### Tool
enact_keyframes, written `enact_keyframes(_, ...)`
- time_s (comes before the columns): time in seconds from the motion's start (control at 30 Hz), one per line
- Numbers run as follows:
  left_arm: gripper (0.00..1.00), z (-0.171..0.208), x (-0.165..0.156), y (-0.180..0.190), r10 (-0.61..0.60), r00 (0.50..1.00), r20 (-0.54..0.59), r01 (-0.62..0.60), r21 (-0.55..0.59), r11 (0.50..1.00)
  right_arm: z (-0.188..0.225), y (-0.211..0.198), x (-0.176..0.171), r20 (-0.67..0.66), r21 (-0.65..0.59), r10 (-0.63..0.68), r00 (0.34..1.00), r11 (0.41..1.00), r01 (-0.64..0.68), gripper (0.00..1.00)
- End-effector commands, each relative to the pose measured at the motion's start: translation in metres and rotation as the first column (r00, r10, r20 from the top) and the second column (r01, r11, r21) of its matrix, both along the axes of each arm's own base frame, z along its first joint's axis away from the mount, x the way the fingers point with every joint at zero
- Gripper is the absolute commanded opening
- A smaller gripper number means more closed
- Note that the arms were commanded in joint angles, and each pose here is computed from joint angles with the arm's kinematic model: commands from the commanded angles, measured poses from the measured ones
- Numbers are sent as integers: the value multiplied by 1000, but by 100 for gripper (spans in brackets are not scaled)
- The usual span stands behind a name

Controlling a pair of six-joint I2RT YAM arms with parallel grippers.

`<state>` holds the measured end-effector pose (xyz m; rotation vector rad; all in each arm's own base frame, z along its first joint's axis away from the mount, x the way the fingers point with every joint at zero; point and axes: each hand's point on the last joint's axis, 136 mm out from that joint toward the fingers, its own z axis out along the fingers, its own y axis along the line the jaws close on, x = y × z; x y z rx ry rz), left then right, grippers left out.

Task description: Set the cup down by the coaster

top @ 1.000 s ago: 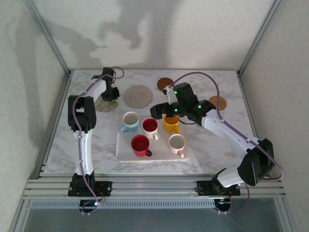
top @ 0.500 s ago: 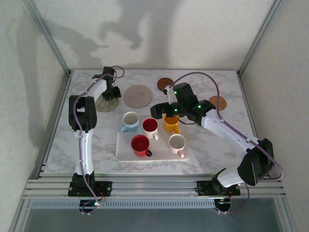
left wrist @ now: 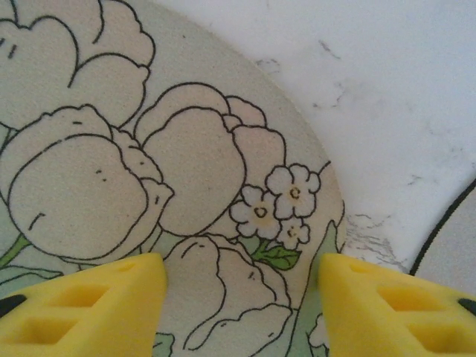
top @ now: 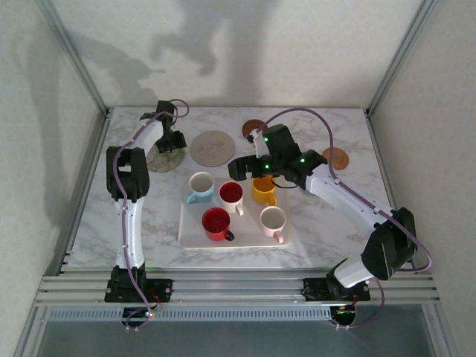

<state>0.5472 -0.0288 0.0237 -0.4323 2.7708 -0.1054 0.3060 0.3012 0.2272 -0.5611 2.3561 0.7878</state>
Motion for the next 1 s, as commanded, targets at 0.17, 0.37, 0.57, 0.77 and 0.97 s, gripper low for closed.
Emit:
enact_keyframes(0.17,66,-17,-7,26,52,998,-45,-50,44,998,12,7,-5,9,13,18,1000,1000,-18,99)
enact_keyframes(0.37,71,-13,-8,31,74,996,-41,-71,54,996,15,7,-6,16,16,21,1000,1000,-21,99)
enact_keyframes(0.57,82,15,-3,29,70,997,17,-71,37,997,19,8,-4,28,12,24,999,1000,-24,99)
enact_keyframes(0.77,94,75,6,23,44,988,150,-44,2,999,28,4,-4,44,19,4,999,1000,-5,99)
enact_keyframes(0.97,100,137,-1,17,33,967,254,-27,-30,999,40,-4,-7,68,11,-13,998,1000,12,99)
